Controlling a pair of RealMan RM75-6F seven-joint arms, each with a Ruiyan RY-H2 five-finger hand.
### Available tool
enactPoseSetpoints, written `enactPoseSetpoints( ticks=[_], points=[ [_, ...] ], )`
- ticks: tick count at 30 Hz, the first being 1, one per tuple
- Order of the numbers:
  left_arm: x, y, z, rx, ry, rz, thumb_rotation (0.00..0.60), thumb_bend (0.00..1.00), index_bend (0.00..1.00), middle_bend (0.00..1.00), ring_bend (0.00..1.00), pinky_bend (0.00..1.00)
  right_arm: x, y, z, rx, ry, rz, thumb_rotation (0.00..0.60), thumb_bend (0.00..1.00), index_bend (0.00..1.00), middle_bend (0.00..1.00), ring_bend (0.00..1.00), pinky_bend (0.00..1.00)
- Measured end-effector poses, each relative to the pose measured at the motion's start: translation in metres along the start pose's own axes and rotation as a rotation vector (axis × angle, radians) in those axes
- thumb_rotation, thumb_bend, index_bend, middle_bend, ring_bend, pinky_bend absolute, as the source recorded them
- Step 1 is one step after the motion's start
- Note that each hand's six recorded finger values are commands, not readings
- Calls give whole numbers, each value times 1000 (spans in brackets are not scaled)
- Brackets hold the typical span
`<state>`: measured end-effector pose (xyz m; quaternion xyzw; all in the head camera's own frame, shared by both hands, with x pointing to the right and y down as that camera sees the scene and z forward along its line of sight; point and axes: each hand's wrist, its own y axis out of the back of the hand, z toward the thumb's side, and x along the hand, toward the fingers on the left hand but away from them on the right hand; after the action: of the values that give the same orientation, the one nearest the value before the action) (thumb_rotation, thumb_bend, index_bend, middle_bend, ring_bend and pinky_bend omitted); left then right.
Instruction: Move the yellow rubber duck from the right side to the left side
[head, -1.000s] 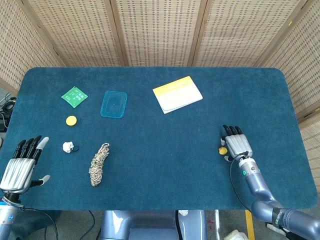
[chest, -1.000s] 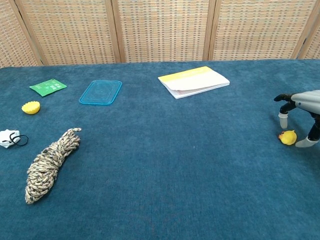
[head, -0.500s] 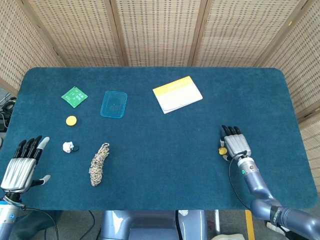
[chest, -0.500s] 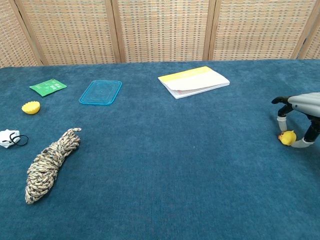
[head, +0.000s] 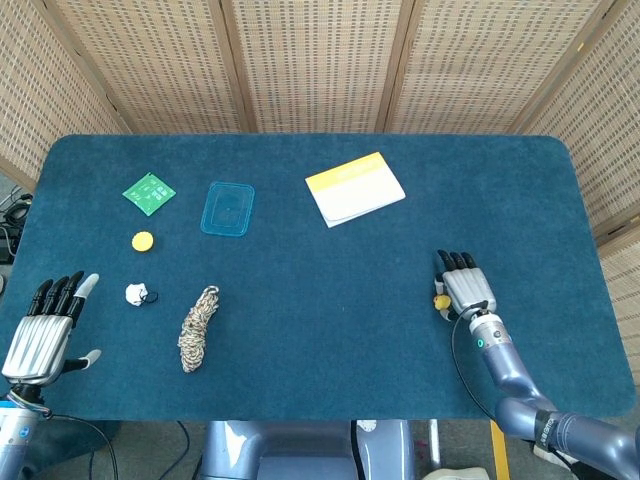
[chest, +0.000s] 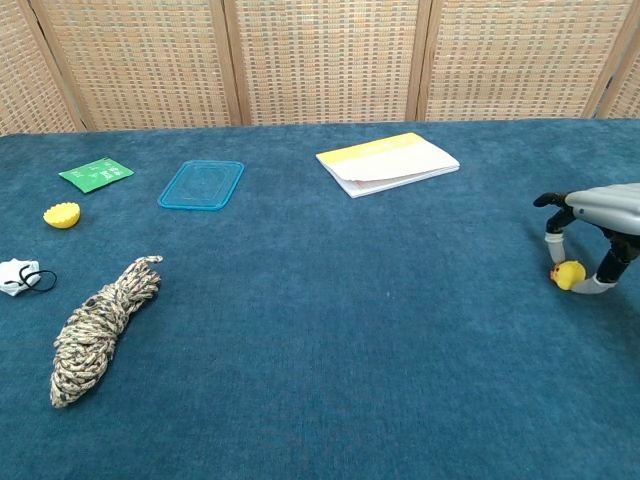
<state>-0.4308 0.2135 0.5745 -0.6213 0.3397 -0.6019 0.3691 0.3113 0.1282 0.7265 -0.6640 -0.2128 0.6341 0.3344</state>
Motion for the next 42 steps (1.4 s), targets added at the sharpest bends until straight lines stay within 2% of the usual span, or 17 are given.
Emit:
enactPoseSetpoints(
  ticks=[9, 17, 21, 30, 37, 42],
  points=[
    [0, 0, 0, -9, -2, -4, 600, 26, 0, 0, 0, 0, 5, 19, 19, -43, 40, -23, 600, 281, 562, 0, 0, 0],
    [2, 1, -3, -24, -2, -9, 600, 27, 0, 0, 0, 0, -3, 48, 62, -47, 103, -50, 600, 281, 562, 0, 0, 0],
    [4, 1, -5, -40, 1, -17, 600, 26, 0, 0, 0, 0, -10, 63, 94, -31, 136, -61, 600, 283, 562, 0, 0, 0],
    [8, 3, -11, -82, 4, -35, 600, 26, 0, 0, 0, 0, -25, 85, 200, -7, 222, -54, 600, 304, 562, 0, 0, 0],
    [11, 3, -21, -121, 21, -55, 600, 27, 0, 0, 0, 0, -35, 85, 268, 27, 245, -37, 600, 304, 566, 0, 0, 0],
    [15, 1, -26, -130, 30, -72, 600, 26, 0, 0, 0, 0, -41, 76, 290, 47, 239, -24, 600, 305, 568, 0, 0, 0]
  ],
)
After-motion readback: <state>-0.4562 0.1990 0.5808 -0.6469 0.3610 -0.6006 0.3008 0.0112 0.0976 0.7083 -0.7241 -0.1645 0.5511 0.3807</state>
